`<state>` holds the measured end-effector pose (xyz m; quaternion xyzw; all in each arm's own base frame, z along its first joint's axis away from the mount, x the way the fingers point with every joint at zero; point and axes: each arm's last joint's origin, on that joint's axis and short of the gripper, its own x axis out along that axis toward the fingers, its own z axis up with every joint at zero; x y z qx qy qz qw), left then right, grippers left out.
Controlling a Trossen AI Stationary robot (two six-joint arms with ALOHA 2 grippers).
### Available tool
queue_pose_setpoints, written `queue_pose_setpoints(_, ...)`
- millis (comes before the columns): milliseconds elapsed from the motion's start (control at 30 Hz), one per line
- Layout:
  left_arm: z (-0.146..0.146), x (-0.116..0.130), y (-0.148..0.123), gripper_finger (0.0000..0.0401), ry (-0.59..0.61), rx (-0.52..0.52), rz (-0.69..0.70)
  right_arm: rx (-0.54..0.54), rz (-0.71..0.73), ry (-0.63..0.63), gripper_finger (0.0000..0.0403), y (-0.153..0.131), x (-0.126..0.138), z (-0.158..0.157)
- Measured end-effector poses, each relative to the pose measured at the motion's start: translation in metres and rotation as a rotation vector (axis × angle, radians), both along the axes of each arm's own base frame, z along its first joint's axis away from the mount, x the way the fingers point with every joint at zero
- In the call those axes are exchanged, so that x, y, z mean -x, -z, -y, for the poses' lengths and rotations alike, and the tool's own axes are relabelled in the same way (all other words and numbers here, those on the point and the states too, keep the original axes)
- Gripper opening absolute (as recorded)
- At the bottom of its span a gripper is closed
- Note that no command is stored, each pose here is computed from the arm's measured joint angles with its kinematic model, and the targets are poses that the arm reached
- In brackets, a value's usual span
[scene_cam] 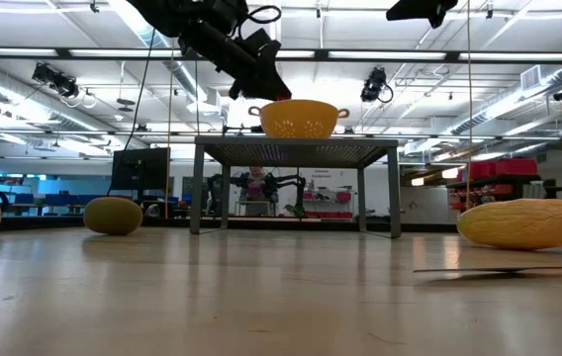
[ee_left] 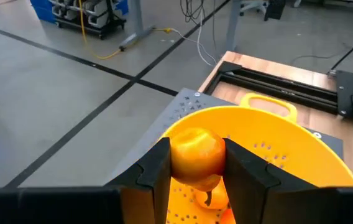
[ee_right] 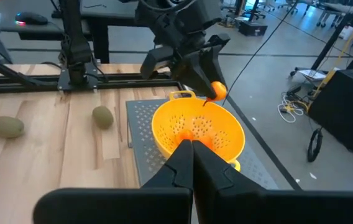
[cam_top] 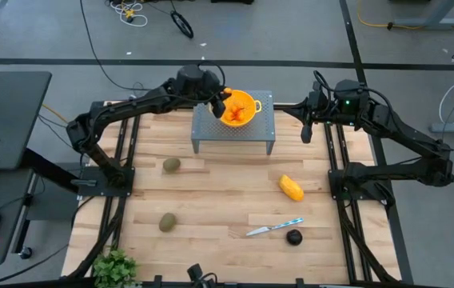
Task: Pick & Place Fruit
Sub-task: Put the yellow pear into the yellow strainer bowl on the shelf
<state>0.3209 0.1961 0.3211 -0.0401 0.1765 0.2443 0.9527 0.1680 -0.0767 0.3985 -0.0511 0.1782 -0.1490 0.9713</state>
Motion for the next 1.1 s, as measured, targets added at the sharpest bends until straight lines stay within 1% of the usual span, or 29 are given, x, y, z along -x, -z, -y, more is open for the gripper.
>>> queue_pose_setpoints(200,0.000,0.000,0.000,0.0133,0.012,0.005,0.000,0.002,0.000,0.000,0.0000,0.000,0.000,0.000)
queue_pose_setpoints(433,0.001,0.000,0.002,0.0126,0.021,0.017,-0.012,-0.001,-0.007,0.000,0.0000,0.001,-0.002,0.001)
queue_pose_setpoints(533,0.000,-0.001,0.006,0.0132,0.032,0.009,-0.043,-0.004,-0.013,0.000,0.0000,0.002,-0.004,0.002)
queue_pose_setpoints(600,0.000,-0.001,0.011,0.0134,0.037,0.034,-0.069,-0.007,-0.018,0.000,0.0000,0.003,-0.006,0.003)
queue_pose_setpoints(667,-0.001,-0.005,0.016,0.0133,0.040,0.029,-0.075,-0.010,-0.022,0.000,0.0000,0.004,-0.007,0.003)
queue_pose_setpoints(733,-0.001,-0.004,0.019,0.0128,0.046,0.049,-0.093,-0.011,-0.023,0.000,0.0000,0.004,-0.007,0.003)
queue_pose_setpoints(833,-0.001,-0.005,0.017,0.0127,0.045,0.042,-0.081,-0.011,-0.023,0.001,0.0000,0.004,-0.007,0.003)
queue_pose_setpoints(1100,-0.002,-0.004,0.017,0.0152,0.027,0.035,-0.080,-0.011,-0.023,0.001,0.0000,0.004,-0.007,0.003)
